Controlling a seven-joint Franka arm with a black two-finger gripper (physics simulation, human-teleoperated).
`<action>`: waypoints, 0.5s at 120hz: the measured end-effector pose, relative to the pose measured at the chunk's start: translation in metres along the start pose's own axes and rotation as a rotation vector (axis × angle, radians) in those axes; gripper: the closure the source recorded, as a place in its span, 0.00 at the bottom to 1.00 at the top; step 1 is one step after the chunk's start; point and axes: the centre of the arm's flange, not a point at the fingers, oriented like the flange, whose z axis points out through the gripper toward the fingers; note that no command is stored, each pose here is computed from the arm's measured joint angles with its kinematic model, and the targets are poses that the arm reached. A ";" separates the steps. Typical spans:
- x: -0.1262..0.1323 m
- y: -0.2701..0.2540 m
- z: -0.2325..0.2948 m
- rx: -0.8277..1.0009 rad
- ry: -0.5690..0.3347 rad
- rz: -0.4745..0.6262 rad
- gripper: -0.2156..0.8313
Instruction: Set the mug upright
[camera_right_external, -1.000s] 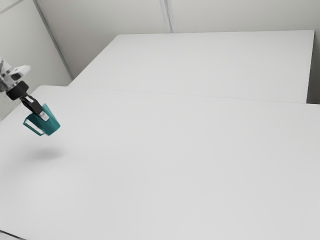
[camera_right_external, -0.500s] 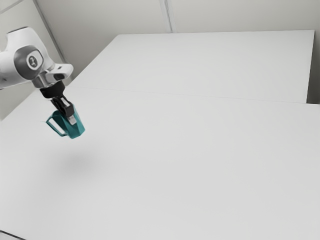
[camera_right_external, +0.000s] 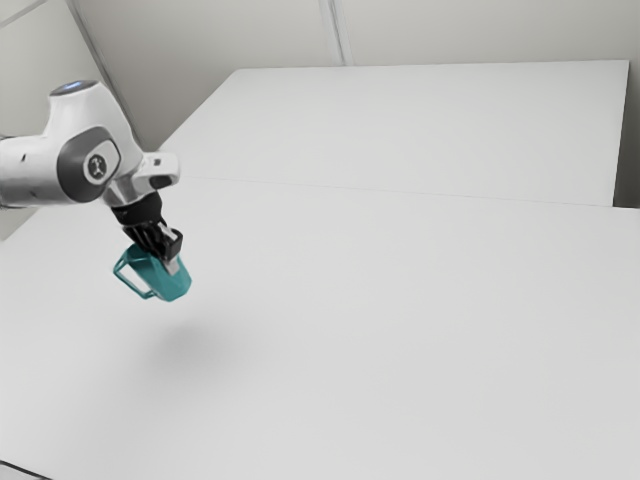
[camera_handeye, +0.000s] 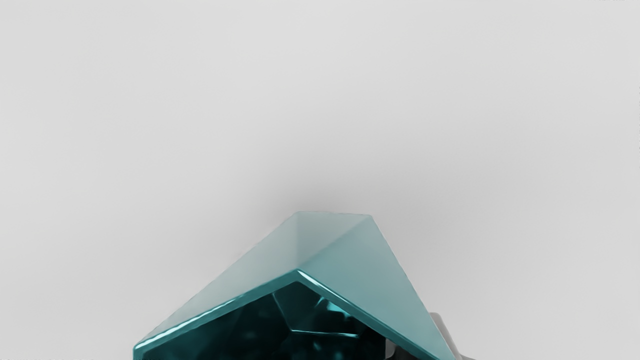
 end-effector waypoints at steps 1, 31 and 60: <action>0.000 0.001 0.001 0.001 0.000 -0.003 0.95; 0.001 0.039 0.032 0.019 -0.017 -0.080 0.95; 0.003 0.057 0.064 0.026 -0.018 -0.164 0.95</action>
